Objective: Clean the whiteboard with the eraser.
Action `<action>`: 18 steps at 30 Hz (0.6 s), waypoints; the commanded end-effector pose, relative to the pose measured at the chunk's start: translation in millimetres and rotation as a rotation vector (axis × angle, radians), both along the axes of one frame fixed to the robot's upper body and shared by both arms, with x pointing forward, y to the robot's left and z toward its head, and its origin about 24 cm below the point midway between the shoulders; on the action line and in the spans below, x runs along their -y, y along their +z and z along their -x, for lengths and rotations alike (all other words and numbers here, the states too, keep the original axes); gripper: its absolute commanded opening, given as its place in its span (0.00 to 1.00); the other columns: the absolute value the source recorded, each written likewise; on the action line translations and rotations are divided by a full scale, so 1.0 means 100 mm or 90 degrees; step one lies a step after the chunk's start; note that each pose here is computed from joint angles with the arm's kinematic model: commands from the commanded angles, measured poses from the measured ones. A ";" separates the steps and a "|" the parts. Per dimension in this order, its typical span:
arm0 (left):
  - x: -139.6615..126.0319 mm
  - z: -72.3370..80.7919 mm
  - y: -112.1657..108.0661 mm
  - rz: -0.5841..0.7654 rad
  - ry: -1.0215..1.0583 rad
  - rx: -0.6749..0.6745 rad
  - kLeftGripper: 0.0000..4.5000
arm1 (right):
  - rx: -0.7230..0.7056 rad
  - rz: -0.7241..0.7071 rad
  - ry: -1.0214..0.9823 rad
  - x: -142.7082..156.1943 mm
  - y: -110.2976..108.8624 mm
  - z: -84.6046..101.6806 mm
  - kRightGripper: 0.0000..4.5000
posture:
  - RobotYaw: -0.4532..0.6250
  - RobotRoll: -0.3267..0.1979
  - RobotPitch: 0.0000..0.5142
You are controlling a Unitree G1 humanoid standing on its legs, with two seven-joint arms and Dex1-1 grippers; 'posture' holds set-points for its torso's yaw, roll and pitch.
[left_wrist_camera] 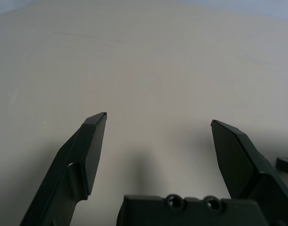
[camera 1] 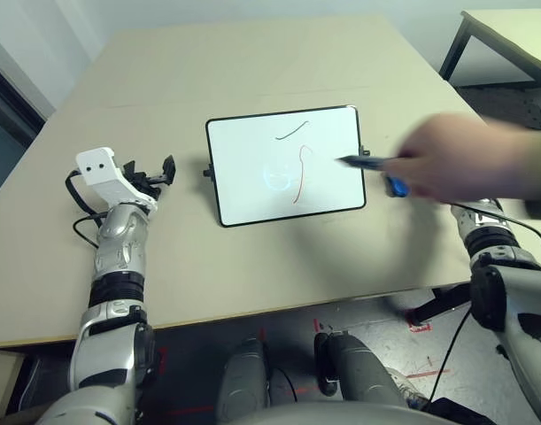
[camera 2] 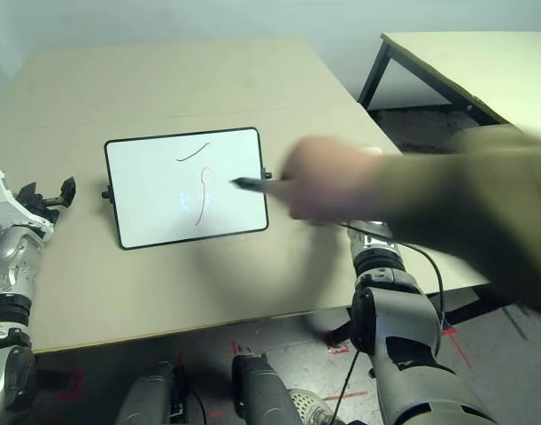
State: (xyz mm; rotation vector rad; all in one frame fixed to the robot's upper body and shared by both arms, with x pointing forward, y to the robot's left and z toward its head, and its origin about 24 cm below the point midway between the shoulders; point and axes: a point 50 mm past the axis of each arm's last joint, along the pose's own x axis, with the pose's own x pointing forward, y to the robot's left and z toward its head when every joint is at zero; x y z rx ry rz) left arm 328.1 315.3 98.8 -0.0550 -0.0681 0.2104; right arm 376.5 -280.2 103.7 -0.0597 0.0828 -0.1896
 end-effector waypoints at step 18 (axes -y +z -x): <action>0.45 -0.25 0.84 -0.030 -0.336 0.034 1.00 | -0.130 -0.038 0.177 -0.50 0.20 0.08 0.99 | 0.29 0.62 0.13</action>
